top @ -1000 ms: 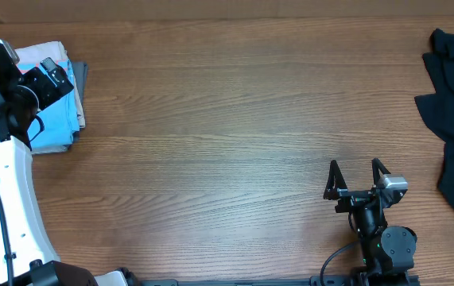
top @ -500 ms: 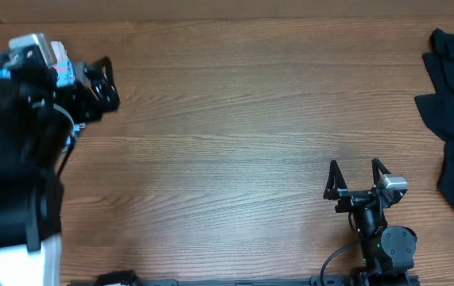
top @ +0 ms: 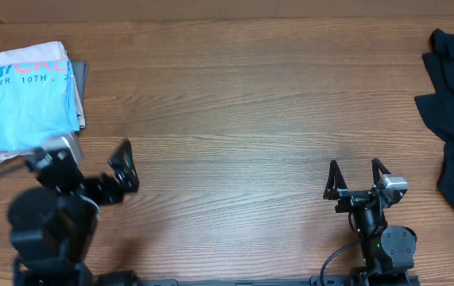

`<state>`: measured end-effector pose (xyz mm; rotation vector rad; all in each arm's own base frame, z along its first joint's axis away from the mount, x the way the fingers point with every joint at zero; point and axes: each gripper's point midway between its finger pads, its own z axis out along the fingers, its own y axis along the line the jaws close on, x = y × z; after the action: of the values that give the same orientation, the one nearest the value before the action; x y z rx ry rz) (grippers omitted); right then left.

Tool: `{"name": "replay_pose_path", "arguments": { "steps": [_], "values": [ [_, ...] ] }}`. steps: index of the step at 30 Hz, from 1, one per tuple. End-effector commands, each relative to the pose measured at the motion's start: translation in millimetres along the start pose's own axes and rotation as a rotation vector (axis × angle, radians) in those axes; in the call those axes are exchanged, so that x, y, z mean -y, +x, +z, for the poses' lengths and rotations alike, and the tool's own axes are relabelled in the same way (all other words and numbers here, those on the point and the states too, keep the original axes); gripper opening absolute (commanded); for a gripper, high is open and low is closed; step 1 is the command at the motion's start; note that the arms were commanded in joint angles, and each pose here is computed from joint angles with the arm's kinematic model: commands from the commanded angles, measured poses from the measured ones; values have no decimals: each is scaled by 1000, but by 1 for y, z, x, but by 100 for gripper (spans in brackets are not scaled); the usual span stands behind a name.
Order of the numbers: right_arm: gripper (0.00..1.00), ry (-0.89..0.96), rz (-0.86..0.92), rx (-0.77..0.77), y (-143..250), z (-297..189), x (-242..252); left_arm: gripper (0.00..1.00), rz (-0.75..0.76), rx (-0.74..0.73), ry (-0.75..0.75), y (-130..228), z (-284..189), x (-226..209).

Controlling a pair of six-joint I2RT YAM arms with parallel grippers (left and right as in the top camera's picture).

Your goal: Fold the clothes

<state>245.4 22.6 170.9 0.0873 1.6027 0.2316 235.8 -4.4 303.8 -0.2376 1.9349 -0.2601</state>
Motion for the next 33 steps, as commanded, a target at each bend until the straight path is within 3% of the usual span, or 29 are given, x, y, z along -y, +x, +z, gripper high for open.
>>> {"name": "replay_pose_path", "arguments": {
  "steps": [1,6,10,22,33],
  "values": [
    [100,7,-4,6,1,0,2,100,3,-48,-19,41,1,-12],
    [100,7,-4,6,1,0,2,100,-16,-152,-43,108,12,-31],
    [100,7,-4,6,1,0,2,100,-54,-134,-41,132,24,-39],
    [100,7,-4,6,1,0,2,100,-5,237,73,102,53,-34],
    [100,7,-4,6,1,0,2,100,129,329,117,108,61,-26]
  ]
}}
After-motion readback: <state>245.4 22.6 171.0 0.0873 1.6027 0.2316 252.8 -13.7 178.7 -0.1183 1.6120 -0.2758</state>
